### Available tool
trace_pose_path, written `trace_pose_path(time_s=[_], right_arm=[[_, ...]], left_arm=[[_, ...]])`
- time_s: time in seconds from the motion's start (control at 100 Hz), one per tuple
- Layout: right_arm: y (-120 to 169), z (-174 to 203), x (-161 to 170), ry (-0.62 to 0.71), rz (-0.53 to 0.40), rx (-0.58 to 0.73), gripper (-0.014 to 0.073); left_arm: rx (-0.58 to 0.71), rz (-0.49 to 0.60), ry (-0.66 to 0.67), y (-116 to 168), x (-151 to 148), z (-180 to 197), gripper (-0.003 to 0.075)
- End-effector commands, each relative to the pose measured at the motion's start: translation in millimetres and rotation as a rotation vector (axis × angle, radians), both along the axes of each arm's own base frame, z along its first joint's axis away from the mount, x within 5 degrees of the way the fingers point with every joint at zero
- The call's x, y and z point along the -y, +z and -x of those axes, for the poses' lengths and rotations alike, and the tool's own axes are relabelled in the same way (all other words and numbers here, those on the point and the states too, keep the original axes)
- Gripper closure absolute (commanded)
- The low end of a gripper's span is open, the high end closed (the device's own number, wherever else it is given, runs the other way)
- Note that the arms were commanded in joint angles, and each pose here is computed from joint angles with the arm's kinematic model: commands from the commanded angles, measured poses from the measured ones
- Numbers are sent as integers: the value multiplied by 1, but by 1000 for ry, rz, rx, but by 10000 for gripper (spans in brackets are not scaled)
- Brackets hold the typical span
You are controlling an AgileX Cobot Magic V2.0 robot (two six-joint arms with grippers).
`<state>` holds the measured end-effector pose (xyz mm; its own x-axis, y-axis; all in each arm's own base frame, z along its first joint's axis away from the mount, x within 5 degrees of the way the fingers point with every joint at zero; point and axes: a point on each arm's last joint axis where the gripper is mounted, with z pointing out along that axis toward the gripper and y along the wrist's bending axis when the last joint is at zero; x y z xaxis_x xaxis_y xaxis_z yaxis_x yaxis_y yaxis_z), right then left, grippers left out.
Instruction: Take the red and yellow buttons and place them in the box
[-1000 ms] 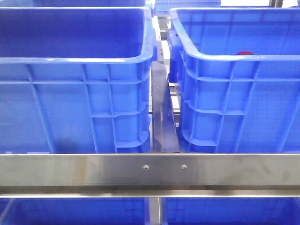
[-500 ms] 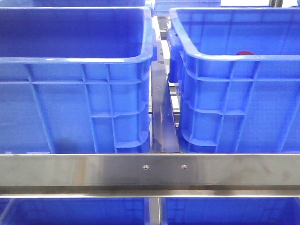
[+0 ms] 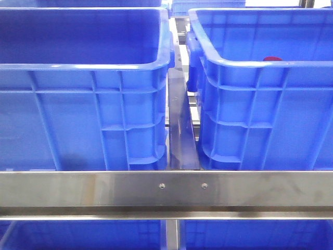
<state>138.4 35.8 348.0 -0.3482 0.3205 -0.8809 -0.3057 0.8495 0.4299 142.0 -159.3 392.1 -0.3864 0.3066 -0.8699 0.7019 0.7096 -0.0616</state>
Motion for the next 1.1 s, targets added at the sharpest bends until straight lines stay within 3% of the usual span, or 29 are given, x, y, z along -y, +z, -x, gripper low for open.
trace_pose_path(time_s=[0.0,0.13,0.35,1.09], right_arm=[[19,0,-9,96,-174,0,-29],[30,-6,-22,249,-319,-50,-29],[41,-29,-34,467,-429,-103,-29],[38,-79,-142,740,-367,-230,-27]], left_arm=[[76,98,-13,19,1,2,739],[74,100,-13,19,1,2,739],[62,111,-15,19,2,3,739],[65,117,-15,20,2,3,739]])
